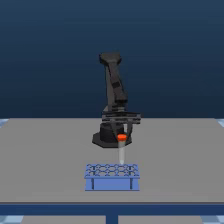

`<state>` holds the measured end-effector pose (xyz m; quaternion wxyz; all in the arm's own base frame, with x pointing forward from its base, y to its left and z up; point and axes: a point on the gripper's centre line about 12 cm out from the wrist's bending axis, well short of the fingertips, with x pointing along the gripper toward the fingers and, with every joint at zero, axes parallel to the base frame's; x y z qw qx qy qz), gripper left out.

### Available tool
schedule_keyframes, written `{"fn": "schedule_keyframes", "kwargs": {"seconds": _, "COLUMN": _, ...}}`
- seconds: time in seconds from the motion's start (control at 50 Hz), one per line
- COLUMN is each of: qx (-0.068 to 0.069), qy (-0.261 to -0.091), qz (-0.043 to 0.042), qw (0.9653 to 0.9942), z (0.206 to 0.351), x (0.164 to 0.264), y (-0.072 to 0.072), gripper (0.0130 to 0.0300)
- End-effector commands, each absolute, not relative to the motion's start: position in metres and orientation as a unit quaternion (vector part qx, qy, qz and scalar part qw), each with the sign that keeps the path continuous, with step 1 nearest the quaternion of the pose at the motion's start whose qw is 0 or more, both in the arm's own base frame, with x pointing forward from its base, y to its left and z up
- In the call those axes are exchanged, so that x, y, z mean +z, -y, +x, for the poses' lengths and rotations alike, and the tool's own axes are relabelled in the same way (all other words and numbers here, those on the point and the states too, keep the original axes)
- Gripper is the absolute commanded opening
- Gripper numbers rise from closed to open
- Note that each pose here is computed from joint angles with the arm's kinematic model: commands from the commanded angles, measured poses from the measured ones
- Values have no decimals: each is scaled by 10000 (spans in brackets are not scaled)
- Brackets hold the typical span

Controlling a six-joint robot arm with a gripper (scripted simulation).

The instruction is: Pick up the centrifuge tube on the rack

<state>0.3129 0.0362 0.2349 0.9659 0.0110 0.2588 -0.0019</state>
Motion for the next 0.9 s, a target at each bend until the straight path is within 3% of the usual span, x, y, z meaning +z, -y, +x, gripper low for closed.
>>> {"fn": "schedule_keyframes", "kwargs": {"seconds": 0.02, "qx": -1, "qy": -2592, "qz": -1, "qw": 9658, "z": 3129, "x": 2379, "y": -360, "gripper": 130}}
{"fn": "schedule_keyframes", "kwargs": {"seconds": 0.48, "qx": -1, "qy": -2592, "qz": -1, "qw": 9658, "z": 3129, "x": 2552, "y": -360, "gripper": 130}}
{"fn": "schedule_keyframes", "kwargs": {"seconds": 0.9, "qx": -1, "qy": -2592, "qz": -1, "qw": 9658, "z": 3129, "x": 2631, "y": -360, "gripper": 130}}
